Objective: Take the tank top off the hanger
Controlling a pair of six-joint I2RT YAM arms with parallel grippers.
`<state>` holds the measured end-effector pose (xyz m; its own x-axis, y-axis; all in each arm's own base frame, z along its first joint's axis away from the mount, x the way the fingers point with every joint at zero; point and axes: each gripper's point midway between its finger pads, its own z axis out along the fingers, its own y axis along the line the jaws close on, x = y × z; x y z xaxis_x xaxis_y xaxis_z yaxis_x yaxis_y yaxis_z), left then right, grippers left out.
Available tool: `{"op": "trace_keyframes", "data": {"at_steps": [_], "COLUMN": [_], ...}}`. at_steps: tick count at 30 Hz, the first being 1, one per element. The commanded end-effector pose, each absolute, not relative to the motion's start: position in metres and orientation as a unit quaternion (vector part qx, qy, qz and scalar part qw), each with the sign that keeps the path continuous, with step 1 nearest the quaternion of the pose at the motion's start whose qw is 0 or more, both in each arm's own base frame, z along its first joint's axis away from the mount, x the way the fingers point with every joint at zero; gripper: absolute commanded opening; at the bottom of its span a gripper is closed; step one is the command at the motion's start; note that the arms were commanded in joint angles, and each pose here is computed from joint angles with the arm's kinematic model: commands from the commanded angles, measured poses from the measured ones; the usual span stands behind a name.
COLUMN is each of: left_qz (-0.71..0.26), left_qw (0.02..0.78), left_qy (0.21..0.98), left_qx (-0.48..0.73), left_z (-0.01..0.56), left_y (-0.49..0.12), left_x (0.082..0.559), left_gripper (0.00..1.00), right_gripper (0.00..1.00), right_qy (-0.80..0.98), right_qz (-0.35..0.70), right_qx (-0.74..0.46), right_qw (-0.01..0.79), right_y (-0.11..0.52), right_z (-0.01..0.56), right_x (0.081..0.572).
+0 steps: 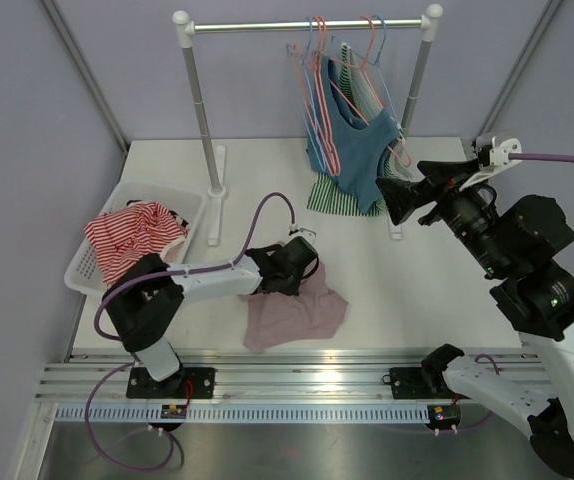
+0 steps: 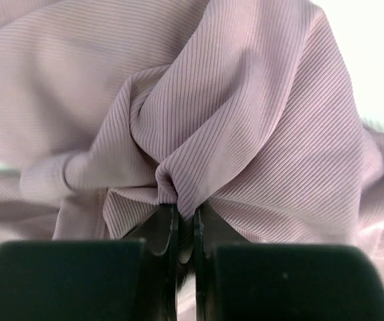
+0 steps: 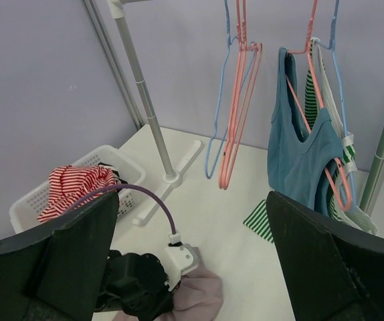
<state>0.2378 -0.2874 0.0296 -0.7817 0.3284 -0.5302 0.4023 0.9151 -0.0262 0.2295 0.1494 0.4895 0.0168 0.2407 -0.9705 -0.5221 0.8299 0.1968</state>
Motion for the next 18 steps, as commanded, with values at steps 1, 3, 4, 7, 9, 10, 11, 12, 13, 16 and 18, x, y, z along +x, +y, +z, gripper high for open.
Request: {"op": "trace_keyframes", "data": {"at_steps": [1,3,4,7,9,10,11,12,13,16,18], "left_qz": [-0.071,-0.065,-0.061,-0.049,-0.021,-0.033,-0.024,-0.014,-0.023,0.018,0.037], "left_qw": [0.338,0.381,0.396,0.451,0.471,0.496,0.498,0.507,0.53,0.545,0.558], "left_qy": [0.926,0.913,0.908,0.887,0.88,0.867,0.866,0.862,0.848,0.838,0.827], "left_qx": [0.154,0.132,0.123,0.084,0.059,0.038,0.033,0.022,0.005,-0.028,-0.062], "left_z": [0.083,0.124,0.139,0.201,0.228,0.26,0.271,0.286,0.317,0.349,0.376], "left_y": [-0.275,-0.263,-0.259,-0.233,-0.207,-0.199,-0.188,-0.173,-0.165,-0.121,-0.087], "left_x": [0.25,0.258,0.261,0.269,0.275,0.278,0.277,0.28,0.283,0.29,0.299], "left_gripper": [0.0,0.0,0.0,0.0,0.0,0.0,0.0,0.0,0.0,0.0,0.0], "right_gripper": [0.99,1.0,0.99,1.0,0.99,0.99,1.0,0.99,0.99,0.99,1.0], "right_qy": [0.642,0.64,0.64,0.642,0.645,0.644,0.644,0.644,0.643,0.641,0.638], "right_qz": [0.263,0.264,0.266,0.265,0.264,0.266,0.265,0.266,0.266,0.269,0.271], "right_qx": [-0.112,-0.109,-0.11,-0.11,-0.111,-0.112,-0.111,-0.112,-0.111,-0.109,-0.109], "right_qw": [0.712,0.713,0.713,0.711,0.708,0.709,0.709,0.709,0.709,0.71,0.712], "right_y": [0.145,0.144,0.145,0.146,0.148,0.148,0.148,0.149,0.149,0.149,0.149], "right_z": [0.489,0.489,0.488,0.485,0.482,0.482,0.481,0.48,0.481,0.481,0.482], "right_x": [0.226,0.226,0.226,0.229,0.23,0.23,0.231,0.231,0.231,0.231,0.231]}}
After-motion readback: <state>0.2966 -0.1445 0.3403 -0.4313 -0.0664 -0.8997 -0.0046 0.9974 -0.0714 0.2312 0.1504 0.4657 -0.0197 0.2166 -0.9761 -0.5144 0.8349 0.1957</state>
